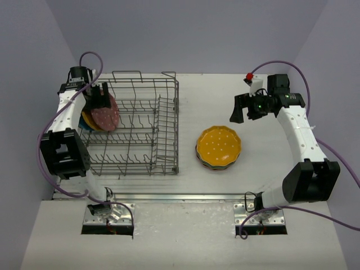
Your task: Unload the plates from the dish rack
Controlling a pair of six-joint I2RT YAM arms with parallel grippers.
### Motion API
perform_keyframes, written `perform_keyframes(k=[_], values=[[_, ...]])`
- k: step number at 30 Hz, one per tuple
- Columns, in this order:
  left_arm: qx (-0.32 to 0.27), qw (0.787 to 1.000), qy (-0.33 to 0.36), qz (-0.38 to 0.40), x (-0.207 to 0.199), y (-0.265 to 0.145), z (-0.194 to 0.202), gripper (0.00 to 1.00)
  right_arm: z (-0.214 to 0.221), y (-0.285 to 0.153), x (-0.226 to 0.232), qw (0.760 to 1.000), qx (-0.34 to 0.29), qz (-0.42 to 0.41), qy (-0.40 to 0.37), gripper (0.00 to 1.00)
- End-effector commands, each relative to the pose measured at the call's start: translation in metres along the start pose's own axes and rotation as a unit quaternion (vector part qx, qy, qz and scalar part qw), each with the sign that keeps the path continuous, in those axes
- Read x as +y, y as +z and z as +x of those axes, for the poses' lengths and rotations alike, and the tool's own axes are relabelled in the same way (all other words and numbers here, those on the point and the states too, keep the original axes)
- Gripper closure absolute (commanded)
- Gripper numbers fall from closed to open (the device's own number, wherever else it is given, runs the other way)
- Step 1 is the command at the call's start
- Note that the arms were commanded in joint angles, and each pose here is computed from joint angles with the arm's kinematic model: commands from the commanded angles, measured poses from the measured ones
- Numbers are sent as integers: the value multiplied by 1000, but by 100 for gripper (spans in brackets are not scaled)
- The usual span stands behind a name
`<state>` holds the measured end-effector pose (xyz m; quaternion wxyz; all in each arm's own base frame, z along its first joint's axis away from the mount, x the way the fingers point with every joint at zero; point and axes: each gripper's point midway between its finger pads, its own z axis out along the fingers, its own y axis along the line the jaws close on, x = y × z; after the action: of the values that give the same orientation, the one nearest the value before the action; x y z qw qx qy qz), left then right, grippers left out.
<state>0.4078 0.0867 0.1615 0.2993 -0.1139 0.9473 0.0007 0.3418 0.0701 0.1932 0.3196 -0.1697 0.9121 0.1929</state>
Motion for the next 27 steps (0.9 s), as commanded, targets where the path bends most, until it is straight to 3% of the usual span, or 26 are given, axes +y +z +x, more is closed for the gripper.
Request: perform_keyframes(k=[1,5,10,20,27], values=[[-27,999,-2,47,-13,7,-11,32,-14,-6,7,1000,-27,-8,-10,1],[-27,996,-3,80,-24,12,-11,43,-12,-6,7,1000,-24,-10,-9,1],[-34,995,-4,90,-27,18,-12,48,-12,-6,8,1000,-23,-10,-10,1],[-55,993,3,101,-31,10,-20,99,-15,-7,10,1000,-25,-15,-6,1],[-127,987,21,96,-33,-42,-57,100,-19,-11,12,999,-31,-18,-5,1]])
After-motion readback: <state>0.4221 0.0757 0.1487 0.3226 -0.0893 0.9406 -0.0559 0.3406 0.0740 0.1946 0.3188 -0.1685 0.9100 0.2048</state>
